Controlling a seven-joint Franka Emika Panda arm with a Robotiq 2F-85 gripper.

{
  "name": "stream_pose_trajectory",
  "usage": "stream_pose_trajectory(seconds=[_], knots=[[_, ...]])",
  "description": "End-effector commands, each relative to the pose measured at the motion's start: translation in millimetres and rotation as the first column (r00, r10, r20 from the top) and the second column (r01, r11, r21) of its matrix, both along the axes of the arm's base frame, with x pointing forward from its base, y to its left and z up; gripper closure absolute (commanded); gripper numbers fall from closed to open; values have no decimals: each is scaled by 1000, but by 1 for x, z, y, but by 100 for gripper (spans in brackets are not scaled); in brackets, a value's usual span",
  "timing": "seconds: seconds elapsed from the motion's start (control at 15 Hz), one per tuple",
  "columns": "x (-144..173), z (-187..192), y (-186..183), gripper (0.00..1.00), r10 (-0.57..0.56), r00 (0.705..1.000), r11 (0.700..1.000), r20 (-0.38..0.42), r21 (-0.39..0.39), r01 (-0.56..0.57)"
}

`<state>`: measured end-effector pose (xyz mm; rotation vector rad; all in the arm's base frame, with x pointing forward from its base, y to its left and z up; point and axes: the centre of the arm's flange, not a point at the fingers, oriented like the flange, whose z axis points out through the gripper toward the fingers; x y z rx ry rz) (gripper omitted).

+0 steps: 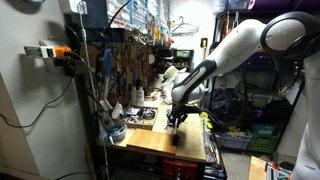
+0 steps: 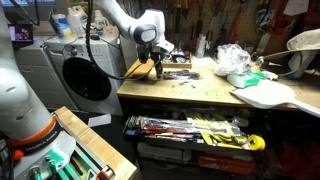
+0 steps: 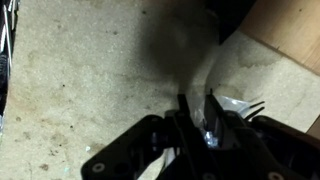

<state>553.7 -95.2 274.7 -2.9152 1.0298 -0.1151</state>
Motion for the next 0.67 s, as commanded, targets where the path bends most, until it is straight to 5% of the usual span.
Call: stream_pose_trajectory(seconds=[0.0, 0.27, 0.4, 0.6], knots=[[-4, -2, -3, 84, 10, 1000, 1000, 18, 18, -10], [3, 2, -4, 60, 5, 999, 999, 51, 40, -7], [8, 4, -5, 58, -2, 998, 999, 70, 54, -1], [15, 6, -5, 75, -12, 996, 997, 88, 76, 6]])
